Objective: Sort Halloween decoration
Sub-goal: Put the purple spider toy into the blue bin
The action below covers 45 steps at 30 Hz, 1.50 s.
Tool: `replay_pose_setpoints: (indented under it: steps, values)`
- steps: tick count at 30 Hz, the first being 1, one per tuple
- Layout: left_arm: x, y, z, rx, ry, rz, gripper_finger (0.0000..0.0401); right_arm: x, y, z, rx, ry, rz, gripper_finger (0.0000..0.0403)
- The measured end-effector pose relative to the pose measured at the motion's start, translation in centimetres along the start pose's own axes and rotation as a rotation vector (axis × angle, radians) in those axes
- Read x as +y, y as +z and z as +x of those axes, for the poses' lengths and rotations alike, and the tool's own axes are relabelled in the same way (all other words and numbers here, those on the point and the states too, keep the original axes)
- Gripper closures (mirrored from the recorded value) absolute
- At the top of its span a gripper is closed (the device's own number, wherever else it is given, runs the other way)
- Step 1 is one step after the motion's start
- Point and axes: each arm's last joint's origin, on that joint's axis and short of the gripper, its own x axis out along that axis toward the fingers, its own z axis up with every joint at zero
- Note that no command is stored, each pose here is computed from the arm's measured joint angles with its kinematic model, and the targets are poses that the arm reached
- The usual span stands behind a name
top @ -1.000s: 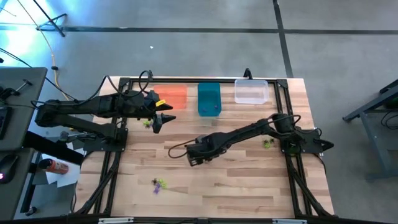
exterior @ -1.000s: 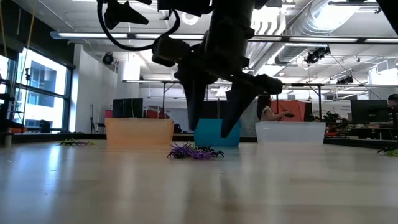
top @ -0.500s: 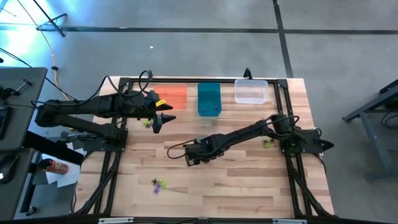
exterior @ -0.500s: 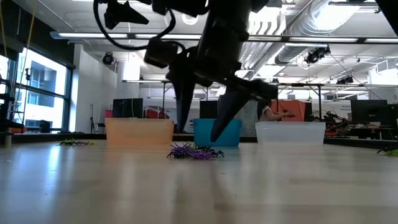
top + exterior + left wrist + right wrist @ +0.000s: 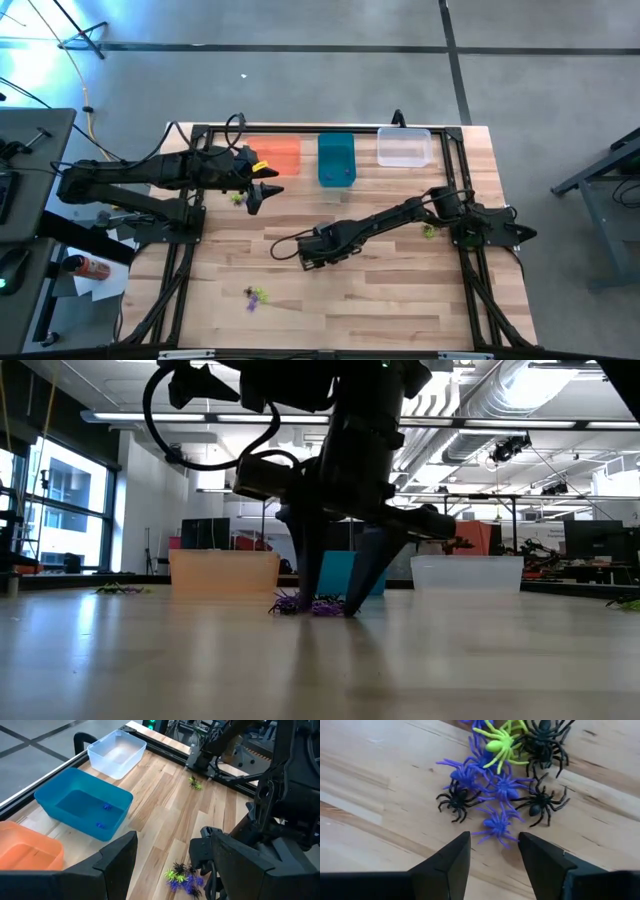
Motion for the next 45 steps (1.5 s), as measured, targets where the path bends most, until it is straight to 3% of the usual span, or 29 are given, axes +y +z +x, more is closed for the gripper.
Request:
replay_pose_setpoints:
  steps: [6,14,20,27,31,38,45]
  values:
    - [0.0,0.0,0.0,-0.001,0.000,0.001,0.0160,-0.1,-0.3,0.7,0.000,-0.033,-0.025,0.0279]
    - [0.0,0.0,0.0,0.000,0.000,0.019,0.0160,-0.4,-1.2,0.9,-0.032,-0.077,-0.102,0.0395]
    - [0.0,0.0,0.0,0.000,0.000,0.020,0.0160,-0.8,-2.3,-1.2,-0.050,-0.093,-0.190,0.0400]
    - [0.0,0.1,0.0,-0.011,-0.002,0.000,0.0160,-1.2,-3.4,-7.8,-0.038,0.012,-0.426,0.0402]
    - [0.0,0.1,0.0,-0.012,-0.001,0.002,0.0160,-2.2,-3.3,-11.6,-0.053,0.035,-0.484,0.0402]
    - [0.0,0.1,0.0,-0.013,0.006,0.025,0.0160,-5.5,-2.4,-15.7,-0.122,-0.076,-0.491,0.0403]
    - [0.2,0.2,0.0,-0.027,0.047,0.041,0.0160,-11.5,-1.2,-14.7,-0.111,0.028,-0.380,0.0403]
